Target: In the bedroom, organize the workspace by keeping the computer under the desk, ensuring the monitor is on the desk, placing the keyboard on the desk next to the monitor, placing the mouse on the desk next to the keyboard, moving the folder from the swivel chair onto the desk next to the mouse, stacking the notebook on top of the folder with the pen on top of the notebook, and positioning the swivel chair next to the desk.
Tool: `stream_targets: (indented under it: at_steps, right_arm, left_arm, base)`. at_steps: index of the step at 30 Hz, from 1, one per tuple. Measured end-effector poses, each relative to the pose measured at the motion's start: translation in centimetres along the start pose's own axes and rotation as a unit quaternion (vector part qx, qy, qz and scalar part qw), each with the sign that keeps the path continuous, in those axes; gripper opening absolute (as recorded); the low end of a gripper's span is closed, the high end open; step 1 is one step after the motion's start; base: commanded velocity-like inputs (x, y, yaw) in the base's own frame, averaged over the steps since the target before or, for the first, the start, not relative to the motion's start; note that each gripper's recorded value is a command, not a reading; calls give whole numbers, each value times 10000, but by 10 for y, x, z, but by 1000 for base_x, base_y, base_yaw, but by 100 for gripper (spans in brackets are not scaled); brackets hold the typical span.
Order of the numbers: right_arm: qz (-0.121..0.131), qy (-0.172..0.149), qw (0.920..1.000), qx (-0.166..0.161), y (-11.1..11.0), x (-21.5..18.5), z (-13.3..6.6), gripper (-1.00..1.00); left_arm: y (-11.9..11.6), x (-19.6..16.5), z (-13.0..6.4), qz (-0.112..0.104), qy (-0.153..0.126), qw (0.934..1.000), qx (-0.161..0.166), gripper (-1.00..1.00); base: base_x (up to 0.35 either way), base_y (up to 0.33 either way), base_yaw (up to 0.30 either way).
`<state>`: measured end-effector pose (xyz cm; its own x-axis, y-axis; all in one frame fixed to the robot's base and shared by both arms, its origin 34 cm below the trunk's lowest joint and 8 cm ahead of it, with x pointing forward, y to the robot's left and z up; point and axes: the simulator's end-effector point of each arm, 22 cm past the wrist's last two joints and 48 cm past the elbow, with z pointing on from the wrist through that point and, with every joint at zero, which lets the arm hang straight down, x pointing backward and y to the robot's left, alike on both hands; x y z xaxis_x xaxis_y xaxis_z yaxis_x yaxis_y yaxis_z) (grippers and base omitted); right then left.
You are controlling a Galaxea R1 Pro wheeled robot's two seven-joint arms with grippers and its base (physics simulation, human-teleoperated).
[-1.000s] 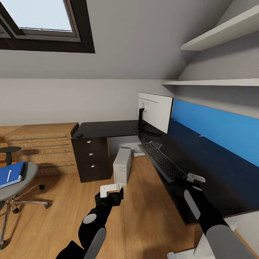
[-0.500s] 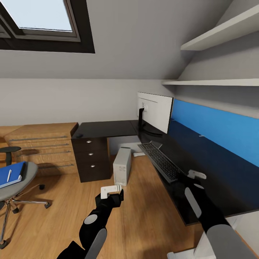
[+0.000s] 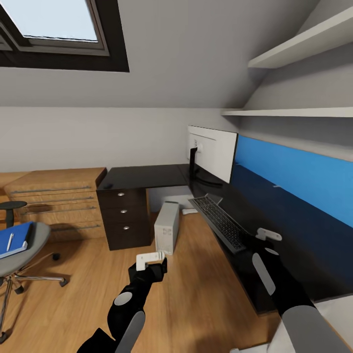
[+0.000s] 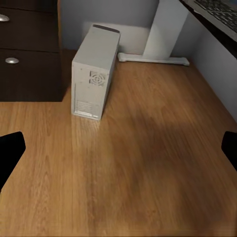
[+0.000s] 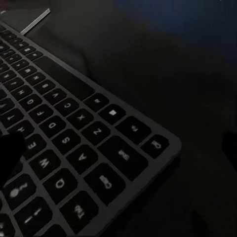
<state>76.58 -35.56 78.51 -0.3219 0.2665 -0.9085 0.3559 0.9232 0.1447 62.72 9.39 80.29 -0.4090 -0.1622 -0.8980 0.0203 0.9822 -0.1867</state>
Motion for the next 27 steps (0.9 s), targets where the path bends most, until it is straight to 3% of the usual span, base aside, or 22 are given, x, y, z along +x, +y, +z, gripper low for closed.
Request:
stream_targets:
  at_steps: [9, 16, 27]
  right_arm:
    - [9, 6, 10000, -4, 0, -1, 0, 100]
    - [73, -306, 9994, -114, 7, -28, -9, 100]
    - [95, -351, 9992, -152, 10, -32, -12, 100]
  left_arm:
    - [1, 0, 0, -6, -2, 10000, -8, 100]
    - [0, 0, 0, -2, -1, 10000, -3, 100]
    - [1, 0, 0, -4, 0, 10000, -6, 100]
  base:
    - [58, 18, 0]
    - [1, 0, 0]
    - [0, 0, 0]
